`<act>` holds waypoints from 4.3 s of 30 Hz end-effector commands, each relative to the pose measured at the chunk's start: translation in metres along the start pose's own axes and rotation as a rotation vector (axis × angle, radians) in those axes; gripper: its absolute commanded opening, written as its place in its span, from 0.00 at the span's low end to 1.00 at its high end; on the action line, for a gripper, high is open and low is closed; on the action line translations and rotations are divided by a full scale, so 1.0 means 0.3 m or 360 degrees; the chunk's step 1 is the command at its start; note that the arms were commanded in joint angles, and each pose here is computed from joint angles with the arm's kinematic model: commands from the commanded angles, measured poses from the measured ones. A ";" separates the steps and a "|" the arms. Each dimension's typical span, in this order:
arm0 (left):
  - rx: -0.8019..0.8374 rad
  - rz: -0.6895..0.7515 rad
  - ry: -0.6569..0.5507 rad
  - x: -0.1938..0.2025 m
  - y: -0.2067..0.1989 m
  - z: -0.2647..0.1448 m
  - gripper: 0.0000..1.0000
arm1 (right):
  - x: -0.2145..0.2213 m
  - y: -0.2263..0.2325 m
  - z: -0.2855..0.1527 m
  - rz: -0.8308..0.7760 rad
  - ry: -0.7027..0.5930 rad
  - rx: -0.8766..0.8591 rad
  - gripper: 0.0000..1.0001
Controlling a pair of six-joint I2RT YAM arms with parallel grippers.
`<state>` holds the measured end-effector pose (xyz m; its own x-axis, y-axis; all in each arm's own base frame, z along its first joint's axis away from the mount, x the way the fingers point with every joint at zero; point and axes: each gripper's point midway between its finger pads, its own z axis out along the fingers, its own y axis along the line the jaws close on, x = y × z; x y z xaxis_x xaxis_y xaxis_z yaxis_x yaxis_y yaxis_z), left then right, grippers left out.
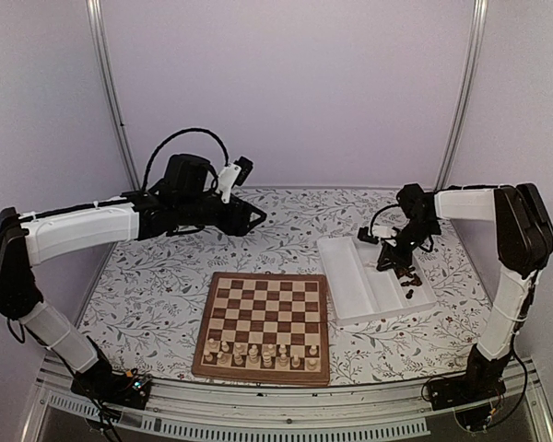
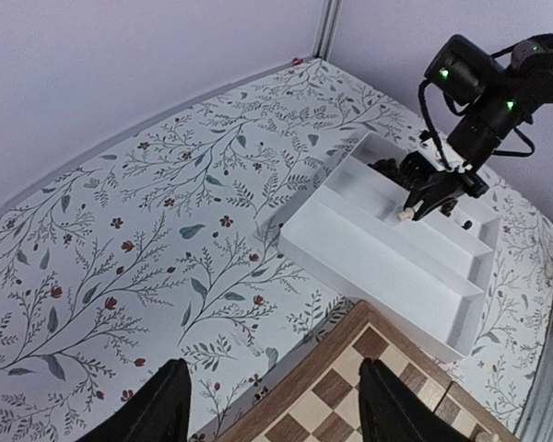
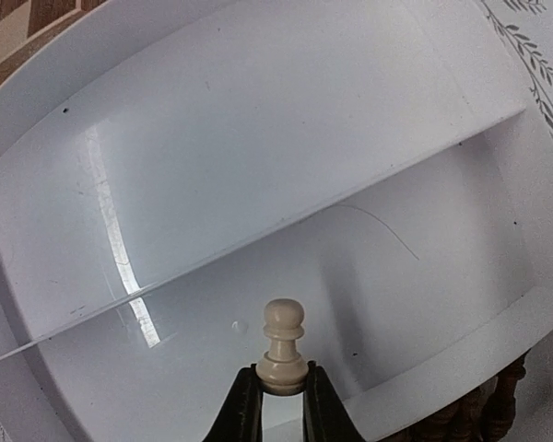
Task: Set up the chess pieces on the board
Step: Pick up the chess piece from the storage box, then place the chess piece on the chessboard.
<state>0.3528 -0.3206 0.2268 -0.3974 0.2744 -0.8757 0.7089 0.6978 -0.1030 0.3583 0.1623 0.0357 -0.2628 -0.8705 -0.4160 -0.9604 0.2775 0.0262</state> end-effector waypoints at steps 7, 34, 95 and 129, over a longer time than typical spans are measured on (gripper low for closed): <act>0.0433 -0.0365 -0.0129 -0.091 -0.213 0.170 0.62 | -0.136 0.059 -0.172 0.0048 -0.0344 0.0010 0.13; 0.1117 -0.0885 -0.0036 -0.022 -0.585 0.521 0.55 | -0.354 0.254 -0.305 -0.0024 -0.0668 -0.0186 0.14; 0.0725 0.0855 0.0790 0.555 -0.729 0.026 0.02 | -0.088 -0.031 -0.385 0.0459 -0.0653 0.0630 0.99; 0.0878 0.0860 0.1040 0.710 -0.767 0.046 0.07 | -0.096 0.006 -0.356 0.0423 -0.0660 0.0509 0.99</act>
<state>0.1221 -0.4269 0.0585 -0.0941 0.8818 -0.4622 0.9933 0.0519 -0.1031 0.3575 0.1404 0.1466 -0.3771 -0.5353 -0.7558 -0.7565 0.6488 -0.0822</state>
